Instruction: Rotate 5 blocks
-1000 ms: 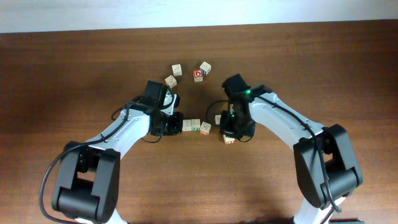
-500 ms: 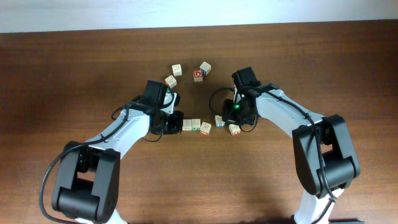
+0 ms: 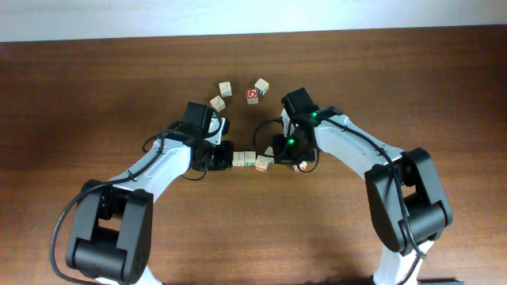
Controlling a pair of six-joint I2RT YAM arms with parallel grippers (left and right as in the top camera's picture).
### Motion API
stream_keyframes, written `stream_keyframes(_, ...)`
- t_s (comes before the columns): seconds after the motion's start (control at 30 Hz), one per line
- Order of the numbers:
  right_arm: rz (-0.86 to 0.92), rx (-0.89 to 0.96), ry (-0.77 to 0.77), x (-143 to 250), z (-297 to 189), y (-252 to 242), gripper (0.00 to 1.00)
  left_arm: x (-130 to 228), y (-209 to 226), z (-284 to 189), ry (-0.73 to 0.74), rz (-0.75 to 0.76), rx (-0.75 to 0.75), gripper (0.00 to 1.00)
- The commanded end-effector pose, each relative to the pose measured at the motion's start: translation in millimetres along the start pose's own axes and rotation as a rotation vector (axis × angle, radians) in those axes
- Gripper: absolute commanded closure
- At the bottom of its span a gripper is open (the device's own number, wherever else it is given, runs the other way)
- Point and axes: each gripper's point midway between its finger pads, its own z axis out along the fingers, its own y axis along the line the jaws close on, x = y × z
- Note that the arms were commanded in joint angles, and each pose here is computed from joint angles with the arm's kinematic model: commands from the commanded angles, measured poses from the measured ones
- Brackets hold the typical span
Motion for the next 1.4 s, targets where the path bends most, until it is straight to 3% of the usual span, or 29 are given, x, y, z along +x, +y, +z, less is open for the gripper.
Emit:
stream_keyframes(0.0, -0.068, 0.011, -0.058, -23, -27, 14, 0.96, 1, 1, 2, 0.006, -0.011, 0.005, 1.0)
stream_keyframes(0.1, -0.093, 0.014, -0.046, -25, -47, 25, 0.96, 1, 1, 2, 0.007, -0.011, 0.005, 1.0)
stream_keyframes(0.23, -0.075, 0.04, 0.05, 10, -28, 35, 0.95, 1, 2, 2, 0.006, -0.011, -0.003, 1.0)
stream_keyframes(0.4, 0.06, 0.126, 0.06, 25, -3, 21, 0.95, 1, 2, 2, 0.006, -0.011, -0.003, 1.0)
stream_keyframes(0.8, 0.061, 0.103, 0.014, 7, 24, 21, 0.96, 1, 2, 2, 0.006, -0.011, -0.003, 1.0)
stream_keyframes(1.17, 0.012, 0.08, -0.019, -10, 7, 36, 0.96, 1, 2, 2, 0.007, -0.012, -0.003, 1.0)
stream_keyframes(1.37, 0.021, 0.133, 0.088, 21, 8, 33, 0.96, 2, 2, 2, 0.009, -0.012, -0.004, 1.0)
